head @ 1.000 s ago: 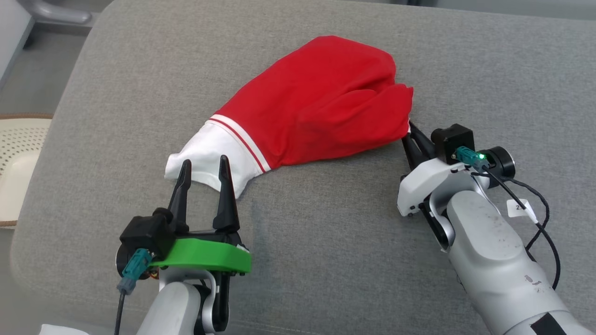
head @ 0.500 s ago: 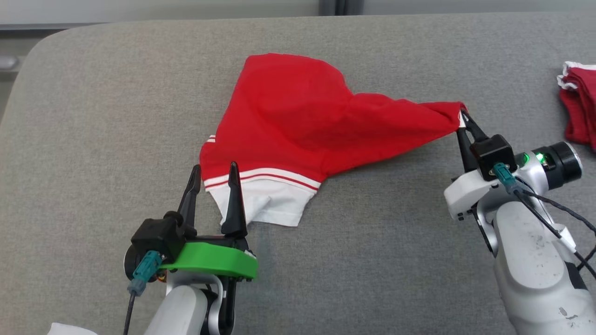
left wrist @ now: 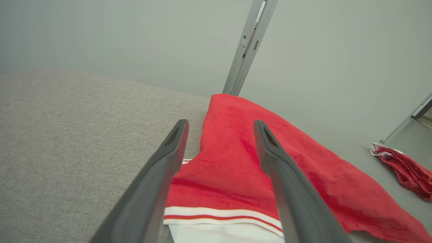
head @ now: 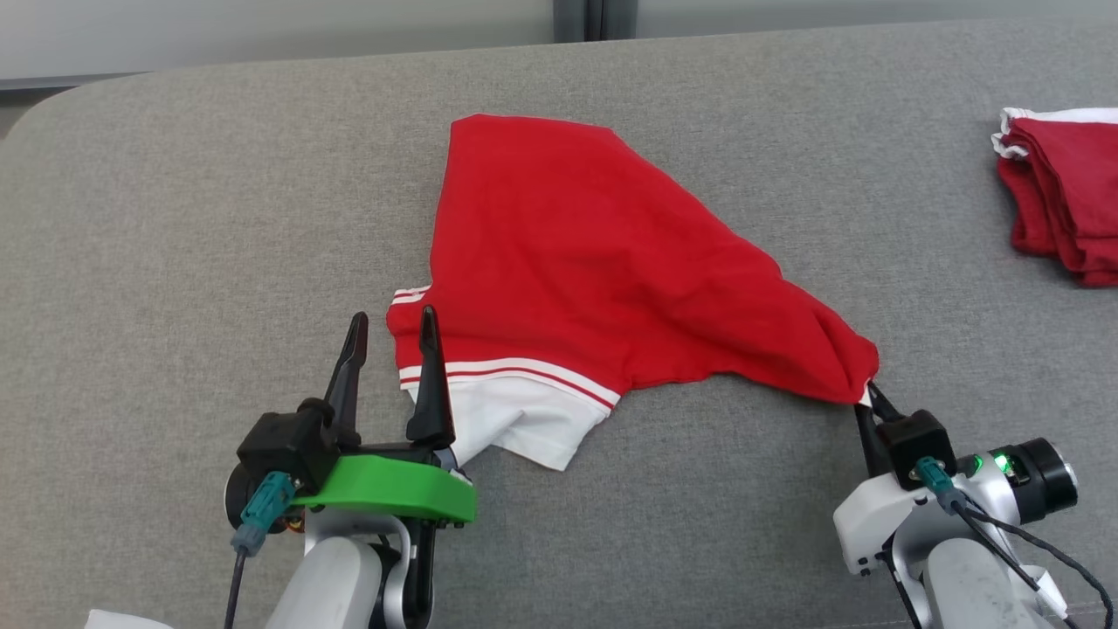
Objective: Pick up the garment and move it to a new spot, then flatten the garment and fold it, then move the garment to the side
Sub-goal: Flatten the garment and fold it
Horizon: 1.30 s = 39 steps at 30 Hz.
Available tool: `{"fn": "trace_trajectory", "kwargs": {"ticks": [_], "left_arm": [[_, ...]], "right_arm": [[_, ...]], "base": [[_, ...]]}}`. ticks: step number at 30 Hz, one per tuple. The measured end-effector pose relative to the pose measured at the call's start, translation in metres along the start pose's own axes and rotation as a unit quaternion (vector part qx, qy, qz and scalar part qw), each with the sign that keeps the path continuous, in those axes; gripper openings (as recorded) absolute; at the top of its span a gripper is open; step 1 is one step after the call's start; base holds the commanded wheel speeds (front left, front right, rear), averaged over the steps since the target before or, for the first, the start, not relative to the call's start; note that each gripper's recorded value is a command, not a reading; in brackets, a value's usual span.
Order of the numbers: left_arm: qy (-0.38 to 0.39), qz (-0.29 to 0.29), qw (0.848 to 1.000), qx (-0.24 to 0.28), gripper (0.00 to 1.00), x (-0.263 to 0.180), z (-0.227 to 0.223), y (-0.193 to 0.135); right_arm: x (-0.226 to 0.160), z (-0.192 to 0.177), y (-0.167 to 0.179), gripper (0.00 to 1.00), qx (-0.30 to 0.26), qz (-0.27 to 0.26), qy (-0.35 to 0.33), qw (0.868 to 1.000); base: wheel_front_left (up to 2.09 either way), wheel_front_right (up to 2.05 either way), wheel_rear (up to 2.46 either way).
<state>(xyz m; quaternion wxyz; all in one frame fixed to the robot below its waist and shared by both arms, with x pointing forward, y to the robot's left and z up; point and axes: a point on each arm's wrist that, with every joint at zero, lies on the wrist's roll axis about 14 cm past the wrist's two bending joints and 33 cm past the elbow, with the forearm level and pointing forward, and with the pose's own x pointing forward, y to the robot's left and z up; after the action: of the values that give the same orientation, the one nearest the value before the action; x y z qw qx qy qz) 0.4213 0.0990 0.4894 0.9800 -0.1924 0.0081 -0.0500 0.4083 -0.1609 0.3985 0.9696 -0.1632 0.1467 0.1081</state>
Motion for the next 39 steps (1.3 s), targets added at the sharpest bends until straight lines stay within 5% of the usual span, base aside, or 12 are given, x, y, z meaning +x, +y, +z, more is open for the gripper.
{"fn": "trace_trajectory", "kwargs": {"ticks": [2,4,6,17,24,30,39], "left_arm": [[0.000,-0.002,1.000,0.001,1.00,0.000,0.000,-0.001],[0.001,-0.006,1.000,0.002,1.00,0.000,-0.001,-0.004],[0.001,-0.010,1.000,0.002,1.00,0.000,-0.001,-0.007],[-0.001,-0.036,0.999,0.003,1.00,-0.001,0.000,-0.025],[0.001,-0.042,0.999,0.003,1.00,-0.002,-0.001,-0.029],[0.006,-0.030,1.000,0.005,1.00,-0.002,-0.004,-0.020],[0.003,-0.006,1.000,0.009,1.00,-0.004,-0.001,-0.003]], "right_arm": [[-0.005,-0.001,0.007,0.00,0.009,0.007,-0.002,1.000],[-0.009,0.000,0.013,0.32,0.018,0.012,-0.006,1.000],[-0.013,0.002,0.015,1.00,0.029,0.012,-0.012,0.999],[-0.038,0.059,-0.029,1.00,0.071,-0.059,-0.111,0.990],[-0.048,0.054,-0.072,1.00,0.085,-0.121,-0.093,0.985],[-0.019,0.025,-0.064,1.00,0.125,-0.104,-0.034,0.986],[0.011,0.002,0.009,1.00,0.147,0.005,0.018,0.989]], "base": [[0.00,0.00,0.00],[0.00,0.00,0.00],[0.00,0.00,0.00],[0.00,0.00,0.00],[0.00,0.00,0.00],[0.00,0.00,0.00],[0.00,0.00,0.00]]}}
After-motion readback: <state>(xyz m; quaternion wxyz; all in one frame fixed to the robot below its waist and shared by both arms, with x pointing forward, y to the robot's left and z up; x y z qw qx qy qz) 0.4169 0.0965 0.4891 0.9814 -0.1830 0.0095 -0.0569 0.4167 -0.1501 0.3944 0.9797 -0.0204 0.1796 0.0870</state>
